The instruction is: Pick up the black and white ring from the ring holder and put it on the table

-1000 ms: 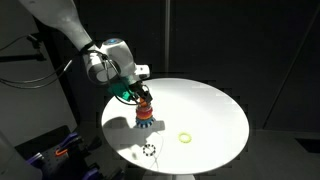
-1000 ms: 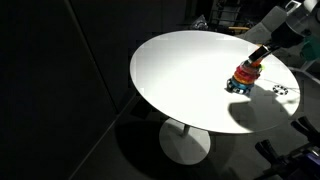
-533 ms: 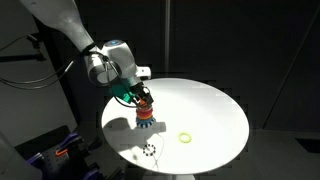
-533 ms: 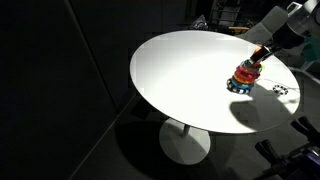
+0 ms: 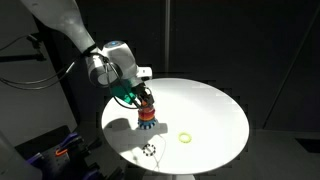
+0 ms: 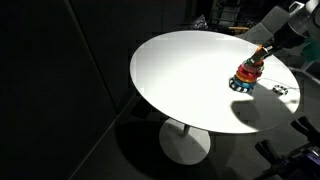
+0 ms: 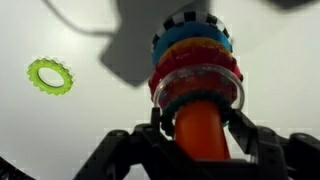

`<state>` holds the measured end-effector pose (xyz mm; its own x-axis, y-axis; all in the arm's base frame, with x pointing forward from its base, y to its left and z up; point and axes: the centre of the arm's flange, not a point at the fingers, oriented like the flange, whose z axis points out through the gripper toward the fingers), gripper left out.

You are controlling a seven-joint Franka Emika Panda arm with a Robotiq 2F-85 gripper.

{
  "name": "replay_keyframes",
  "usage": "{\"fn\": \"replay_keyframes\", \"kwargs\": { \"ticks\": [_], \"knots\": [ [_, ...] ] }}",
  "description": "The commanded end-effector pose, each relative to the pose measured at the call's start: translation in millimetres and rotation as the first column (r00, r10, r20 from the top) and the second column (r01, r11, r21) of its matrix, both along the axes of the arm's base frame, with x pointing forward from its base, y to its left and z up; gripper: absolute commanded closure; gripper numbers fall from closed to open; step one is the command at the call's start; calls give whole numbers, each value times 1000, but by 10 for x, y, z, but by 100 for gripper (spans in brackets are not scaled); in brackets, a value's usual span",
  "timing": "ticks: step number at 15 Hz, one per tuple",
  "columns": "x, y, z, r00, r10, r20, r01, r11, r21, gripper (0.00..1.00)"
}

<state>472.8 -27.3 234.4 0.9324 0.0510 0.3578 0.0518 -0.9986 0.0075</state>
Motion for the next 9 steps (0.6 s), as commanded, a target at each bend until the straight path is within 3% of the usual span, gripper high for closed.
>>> {"fn": "replay_keyframes", "kwargs": {
  "ticks": [1,9],
  "knots": [
    [48,-13,-29,1000,-11,8,11,1000,-13,55],
    [59,-31,137,999,-28,25,29,999,-16,55]
  ]
}}
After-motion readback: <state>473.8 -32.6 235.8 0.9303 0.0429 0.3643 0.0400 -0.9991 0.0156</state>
